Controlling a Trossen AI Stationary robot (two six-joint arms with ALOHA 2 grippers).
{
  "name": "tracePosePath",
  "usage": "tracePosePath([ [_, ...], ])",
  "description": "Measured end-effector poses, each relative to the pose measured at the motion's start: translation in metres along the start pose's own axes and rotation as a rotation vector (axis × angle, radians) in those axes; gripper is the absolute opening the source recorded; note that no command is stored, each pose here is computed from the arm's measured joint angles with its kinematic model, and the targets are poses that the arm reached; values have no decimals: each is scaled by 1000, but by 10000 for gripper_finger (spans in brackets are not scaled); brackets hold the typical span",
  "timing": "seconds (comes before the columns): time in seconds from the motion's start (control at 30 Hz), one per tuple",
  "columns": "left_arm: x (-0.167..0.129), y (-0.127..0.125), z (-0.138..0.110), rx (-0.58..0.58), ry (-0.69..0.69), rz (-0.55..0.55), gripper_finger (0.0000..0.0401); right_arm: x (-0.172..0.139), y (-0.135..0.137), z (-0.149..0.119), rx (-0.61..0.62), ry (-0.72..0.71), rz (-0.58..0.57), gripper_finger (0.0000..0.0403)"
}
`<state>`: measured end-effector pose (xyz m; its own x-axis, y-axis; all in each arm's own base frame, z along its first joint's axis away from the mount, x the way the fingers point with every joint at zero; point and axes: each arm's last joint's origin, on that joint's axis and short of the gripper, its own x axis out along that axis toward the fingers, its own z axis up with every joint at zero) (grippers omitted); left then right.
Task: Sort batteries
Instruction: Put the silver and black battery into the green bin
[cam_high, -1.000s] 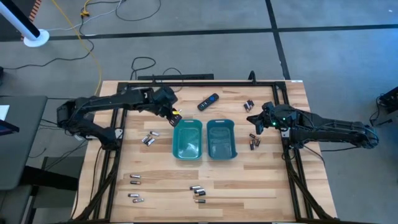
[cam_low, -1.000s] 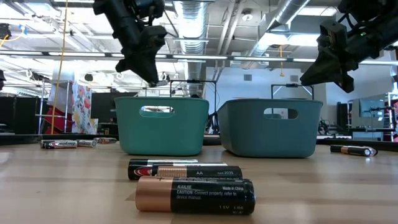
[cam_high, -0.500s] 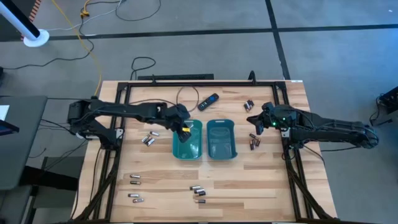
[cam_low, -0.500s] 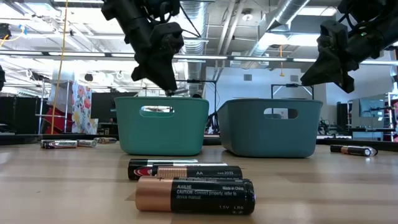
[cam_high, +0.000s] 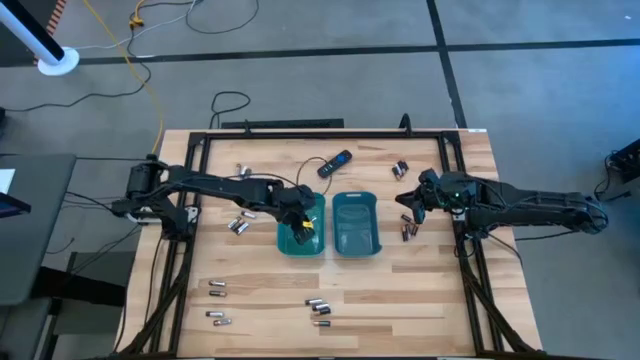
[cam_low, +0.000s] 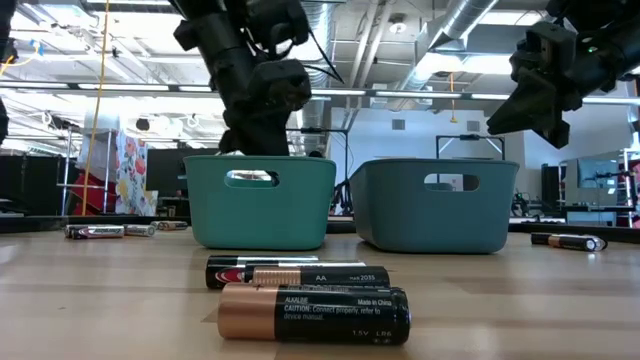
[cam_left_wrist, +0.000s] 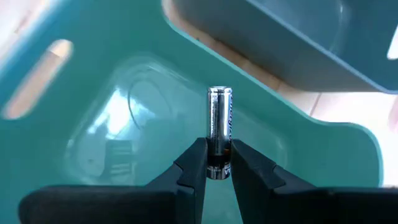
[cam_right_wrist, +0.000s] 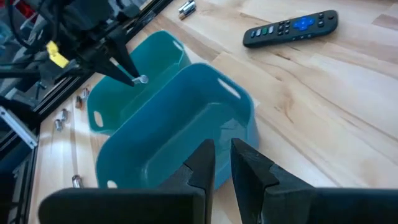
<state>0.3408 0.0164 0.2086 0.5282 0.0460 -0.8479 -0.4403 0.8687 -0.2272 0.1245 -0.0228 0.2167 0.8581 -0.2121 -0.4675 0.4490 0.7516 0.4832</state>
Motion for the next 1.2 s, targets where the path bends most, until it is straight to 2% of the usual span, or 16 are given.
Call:
tracePosePath([
  [0.3, 25, -10, 18, 178, 166, 70, 61, -1, 6, -4, -39, 27, 42, 71],
  [0.47, 33, -11, 20, 268, 272, 101, 61, -1, 9, -6, -52, 42, 65, 71],
  [0.9, 34, -10, 20, 372, 285, 76, 61, -1, 11, -8, -37, 54, 81, 71],
  [1.2, 46, -4, 17, 390, 312, 105, 61, -1, 11, -8, -37, 54, 81, 71],
])
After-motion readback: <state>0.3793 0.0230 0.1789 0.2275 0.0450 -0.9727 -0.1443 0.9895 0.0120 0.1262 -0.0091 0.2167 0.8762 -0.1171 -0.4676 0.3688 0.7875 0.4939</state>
